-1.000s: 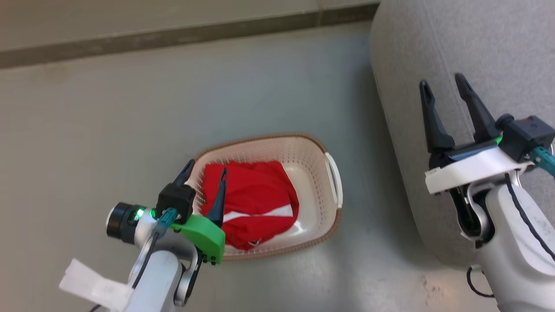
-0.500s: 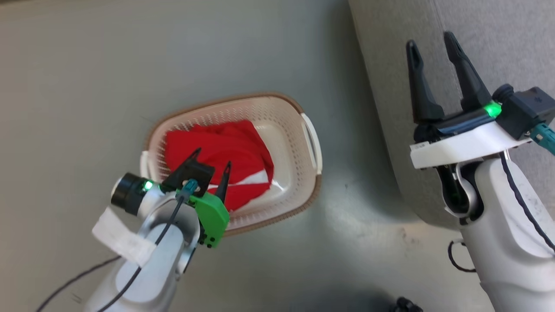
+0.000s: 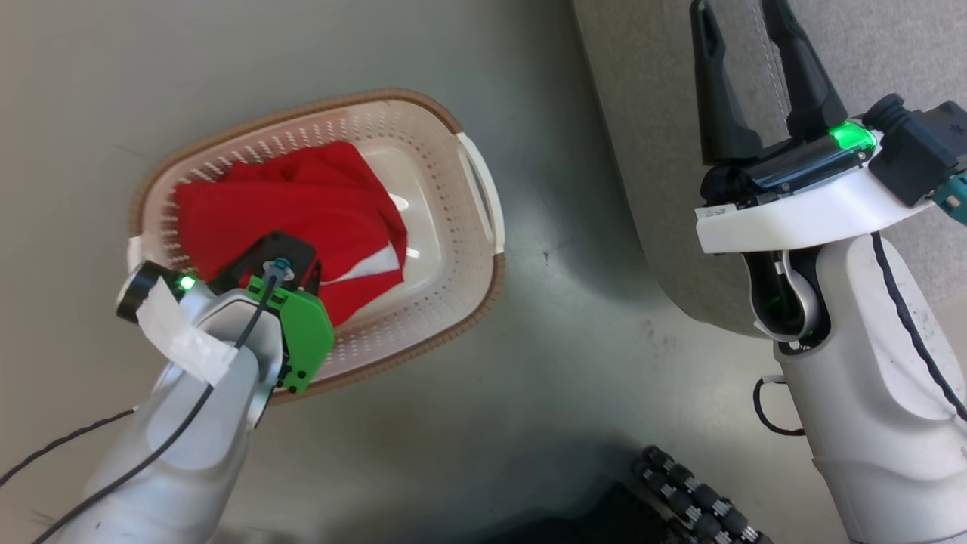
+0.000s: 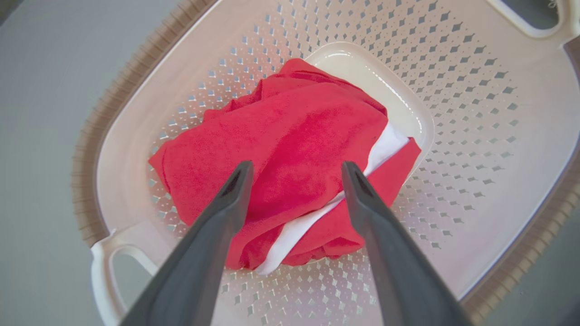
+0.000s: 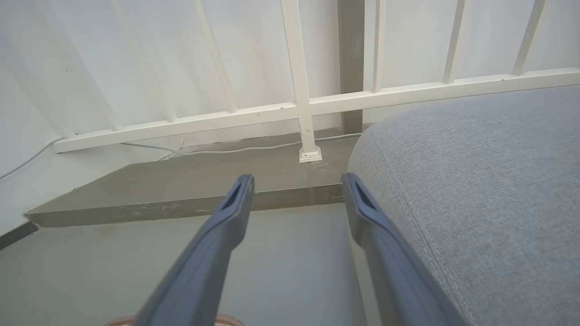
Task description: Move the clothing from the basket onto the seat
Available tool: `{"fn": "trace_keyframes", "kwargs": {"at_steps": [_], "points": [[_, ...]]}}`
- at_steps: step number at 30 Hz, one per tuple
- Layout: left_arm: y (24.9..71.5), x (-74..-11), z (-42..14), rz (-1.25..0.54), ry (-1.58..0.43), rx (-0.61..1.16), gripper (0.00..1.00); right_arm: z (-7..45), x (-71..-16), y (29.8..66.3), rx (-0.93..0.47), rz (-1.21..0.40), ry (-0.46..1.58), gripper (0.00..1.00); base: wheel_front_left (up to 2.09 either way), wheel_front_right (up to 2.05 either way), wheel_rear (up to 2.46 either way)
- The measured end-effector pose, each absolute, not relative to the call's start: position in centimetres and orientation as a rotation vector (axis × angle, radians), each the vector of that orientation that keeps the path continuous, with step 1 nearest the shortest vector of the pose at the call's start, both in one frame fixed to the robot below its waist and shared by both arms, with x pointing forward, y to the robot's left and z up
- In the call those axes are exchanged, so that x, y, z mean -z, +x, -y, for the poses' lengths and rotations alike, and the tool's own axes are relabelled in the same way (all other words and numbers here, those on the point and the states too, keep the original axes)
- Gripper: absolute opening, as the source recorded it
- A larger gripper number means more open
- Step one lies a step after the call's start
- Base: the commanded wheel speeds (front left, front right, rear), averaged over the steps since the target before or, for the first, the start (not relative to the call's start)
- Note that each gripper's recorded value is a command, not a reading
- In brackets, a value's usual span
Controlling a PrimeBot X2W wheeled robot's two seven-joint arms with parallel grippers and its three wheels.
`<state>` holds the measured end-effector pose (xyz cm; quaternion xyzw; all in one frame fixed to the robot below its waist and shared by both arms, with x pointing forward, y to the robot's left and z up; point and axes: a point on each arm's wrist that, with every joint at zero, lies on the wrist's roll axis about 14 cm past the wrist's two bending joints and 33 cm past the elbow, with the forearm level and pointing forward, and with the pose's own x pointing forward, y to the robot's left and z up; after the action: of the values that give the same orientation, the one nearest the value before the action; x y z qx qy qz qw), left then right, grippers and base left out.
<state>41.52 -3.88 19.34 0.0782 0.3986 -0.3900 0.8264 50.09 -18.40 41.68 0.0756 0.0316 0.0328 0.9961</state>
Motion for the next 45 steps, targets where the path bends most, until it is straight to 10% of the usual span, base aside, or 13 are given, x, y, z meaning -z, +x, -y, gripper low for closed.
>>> {"fn": "trace_keyframes", "kwargs": {"at_steps": [23, 24, 25, 26, 45], "points": [[38.3, -11.3, 3.5, -1.147, 0.284, 0.874, 1.0, 20.2, -37.6, 49.9, -0.018, -0.154, 0.13, 1.0, 0.0, 0.0, 0.0], [38.4, -11.2, 3.5, -1.147, 0.284, 0.873, 0.22, 20.3, -37.6, 49.9, -0.017, -0.154, 0.13, 1.0, 0.0, 0.0, 0.0], [38.6, -11.3, 3.6, -1.145, 0.283, 0.872, 0.22, 20.3, -37.5, 49.9, -0.016, -0.154, 0.13, 1.0, 0.0, 0.0, 0.0], [38.7, -11.3, 3.8, -1.144, 0.281, 0.872, 0.0, 20.3, -37.5, 49.9, -0.016, -0.154, 0.13, 1.0, 0.0, 0.0, 0.0], [39.8, -14.5, 5.4, -1.092, 0.171, 0.809, 0.0, 19.7, -39.1, 50.6, -0.043, -0.114, 0.123, 1.0, 0.0, 0.0, 0.0]]}}
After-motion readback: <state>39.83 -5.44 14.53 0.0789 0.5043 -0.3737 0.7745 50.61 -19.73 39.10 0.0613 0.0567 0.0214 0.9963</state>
